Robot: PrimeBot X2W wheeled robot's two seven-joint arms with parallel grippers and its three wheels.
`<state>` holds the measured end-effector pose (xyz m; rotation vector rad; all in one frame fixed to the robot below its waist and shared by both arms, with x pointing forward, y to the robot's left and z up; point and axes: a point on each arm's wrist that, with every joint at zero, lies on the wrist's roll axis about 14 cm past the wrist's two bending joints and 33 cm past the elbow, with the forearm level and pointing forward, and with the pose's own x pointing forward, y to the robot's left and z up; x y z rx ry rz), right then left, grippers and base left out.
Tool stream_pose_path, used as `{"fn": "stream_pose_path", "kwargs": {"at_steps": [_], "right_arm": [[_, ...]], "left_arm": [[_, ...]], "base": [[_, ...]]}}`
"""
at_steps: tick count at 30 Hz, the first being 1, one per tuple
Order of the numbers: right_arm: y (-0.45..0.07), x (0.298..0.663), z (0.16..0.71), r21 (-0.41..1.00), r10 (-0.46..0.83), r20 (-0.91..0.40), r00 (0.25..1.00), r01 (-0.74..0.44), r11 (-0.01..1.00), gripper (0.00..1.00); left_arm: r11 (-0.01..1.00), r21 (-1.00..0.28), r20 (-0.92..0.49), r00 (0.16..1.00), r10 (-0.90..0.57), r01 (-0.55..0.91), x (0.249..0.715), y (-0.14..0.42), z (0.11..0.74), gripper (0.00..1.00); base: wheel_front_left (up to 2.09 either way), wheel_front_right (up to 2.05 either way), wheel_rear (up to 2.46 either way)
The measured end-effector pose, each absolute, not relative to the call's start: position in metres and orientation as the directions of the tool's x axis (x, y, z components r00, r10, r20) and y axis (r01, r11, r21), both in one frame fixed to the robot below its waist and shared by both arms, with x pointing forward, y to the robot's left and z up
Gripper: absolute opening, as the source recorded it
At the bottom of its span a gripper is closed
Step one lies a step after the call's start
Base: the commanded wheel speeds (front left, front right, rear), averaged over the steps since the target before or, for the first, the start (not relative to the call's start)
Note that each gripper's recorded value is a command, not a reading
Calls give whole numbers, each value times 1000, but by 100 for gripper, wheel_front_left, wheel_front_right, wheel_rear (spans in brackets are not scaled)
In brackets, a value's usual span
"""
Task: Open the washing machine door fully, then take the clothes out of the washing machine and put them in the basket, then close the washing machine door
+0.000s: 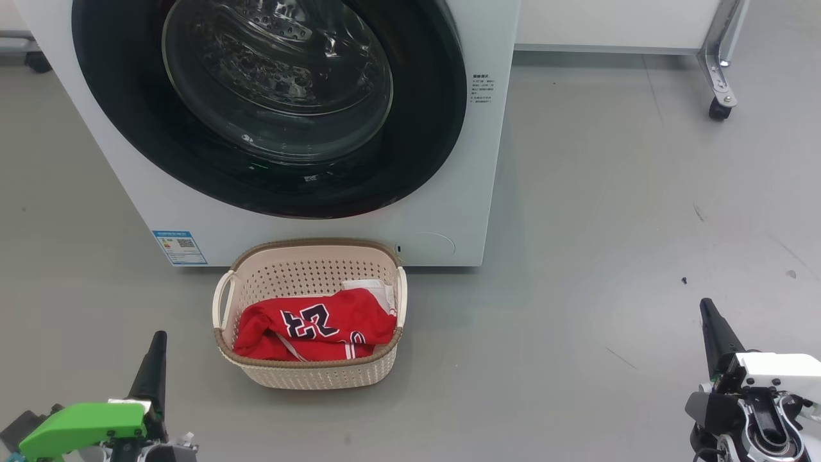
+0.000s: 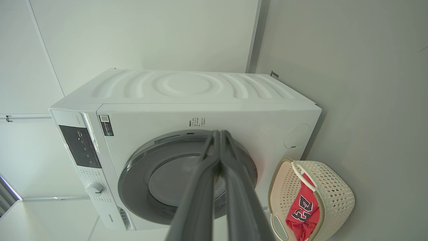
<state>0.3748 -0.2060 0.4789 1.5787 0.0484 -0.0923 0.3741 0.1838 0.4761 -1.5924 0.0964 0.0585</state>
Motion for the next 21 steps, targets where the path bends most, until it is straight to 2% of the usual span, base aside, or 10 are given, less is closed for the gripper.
{"fn": "stream_pose_path", "kwargs": {"at_steps": [21], "right_arm": [[-206,375,479,996,-28,-89,996,89,-10,0]], "left_arm": [[-22,-995,-98,995,-26,-98,374,184,476,0]], "base": [[0,0,0]]}}
